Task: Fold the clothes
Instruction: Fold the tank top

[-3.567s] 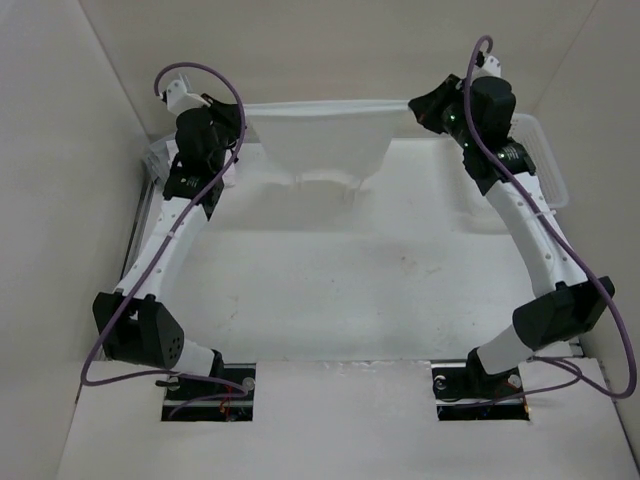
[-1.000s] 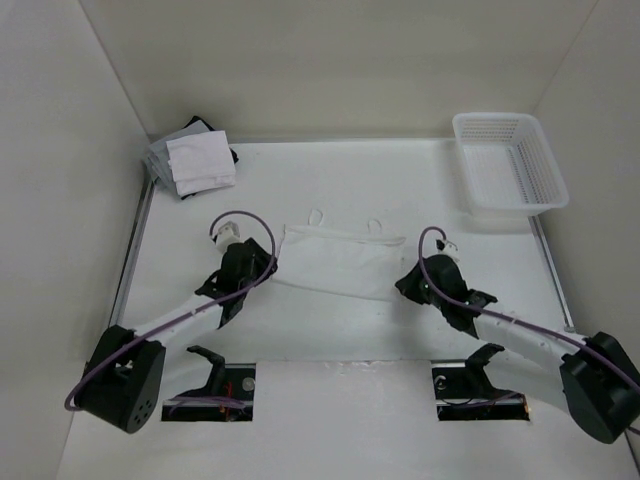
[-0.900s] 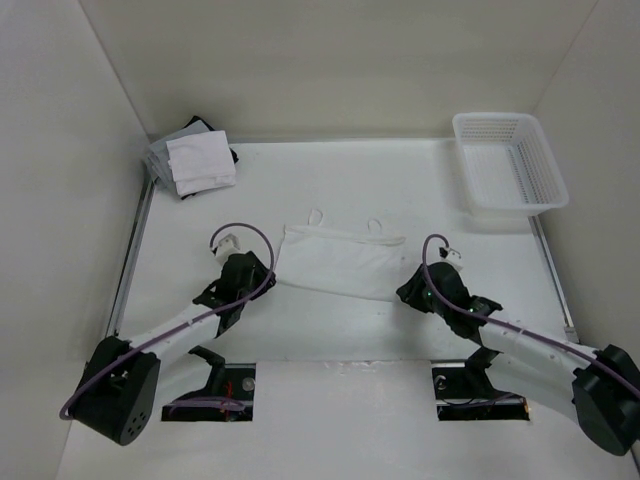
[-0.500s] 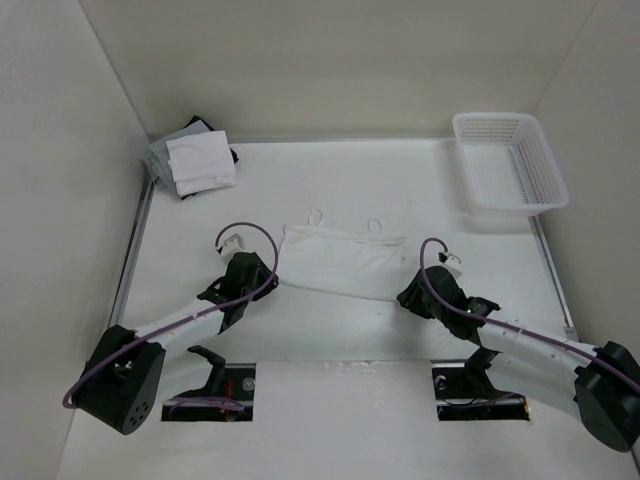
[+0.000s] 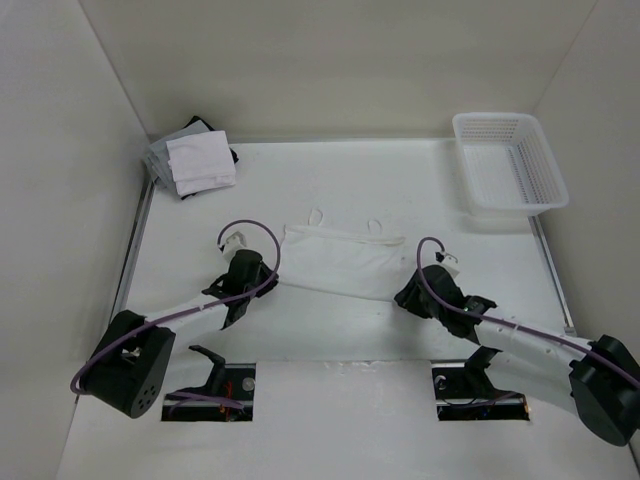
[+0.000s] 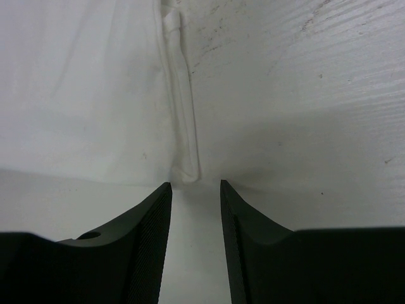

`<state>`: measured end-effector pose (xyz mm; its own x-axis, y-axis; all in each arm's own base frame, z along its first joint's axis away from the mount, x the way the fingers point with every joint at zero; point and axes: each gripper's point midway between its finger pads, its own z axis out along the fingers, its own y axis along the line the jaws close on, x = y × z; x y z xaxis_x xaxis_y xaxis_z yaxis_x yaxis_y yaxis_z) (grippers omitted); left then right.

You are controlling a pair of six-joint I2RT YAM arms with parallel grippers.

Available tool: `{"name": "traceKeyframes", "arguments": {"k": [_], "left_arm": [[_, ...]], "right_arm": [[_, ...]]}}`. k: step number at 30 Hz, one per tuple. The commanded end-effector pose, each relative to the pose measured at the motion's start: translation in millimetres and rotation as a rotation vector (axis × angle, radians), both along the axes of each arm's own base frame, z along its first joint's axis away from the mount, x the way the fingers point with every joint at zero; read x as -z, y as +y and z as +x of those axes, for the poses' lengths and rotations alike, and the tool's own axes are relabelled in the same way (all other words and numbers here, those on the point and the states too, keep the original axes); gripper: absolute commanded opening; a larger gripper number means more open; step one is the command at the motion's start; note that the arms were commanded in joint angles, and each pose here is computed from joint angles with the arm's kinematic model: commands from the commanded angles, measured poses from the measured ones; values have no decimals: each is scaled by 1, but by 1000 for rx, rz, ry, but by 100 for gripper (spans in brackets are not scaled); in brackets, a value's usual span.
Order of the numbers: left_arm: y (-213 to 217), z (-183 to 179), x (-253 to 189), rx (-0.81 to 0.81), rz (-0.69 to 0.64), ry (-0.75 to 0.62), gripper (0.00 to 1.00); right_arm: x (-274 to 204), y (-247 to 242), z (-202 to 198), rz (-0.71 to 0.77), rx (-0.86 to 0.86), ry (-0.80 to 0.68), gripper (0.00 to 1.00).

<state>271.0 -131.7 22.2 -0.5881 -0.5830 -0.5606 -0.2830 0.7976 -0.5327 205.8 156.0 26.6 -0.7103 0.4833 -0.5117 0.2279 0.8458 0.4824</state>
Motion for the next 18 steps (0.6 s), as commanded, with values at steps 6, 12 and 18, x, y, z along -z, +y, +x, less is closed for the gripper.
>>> {"name": "traceKeyframes", "arguments": {"k": [6,12,18], "left_arm": [[6,-5,1,-7,0,10,10],[6,-5,4,-10,-2,14,8],[7,-5,1,-13,-10,3,8]], "right_arm": [[-33,20,15,100,-22,-102,44],[-15,20,13,66,-35,-49,47],[-10,23,16,47,-38,-23,35]]}}
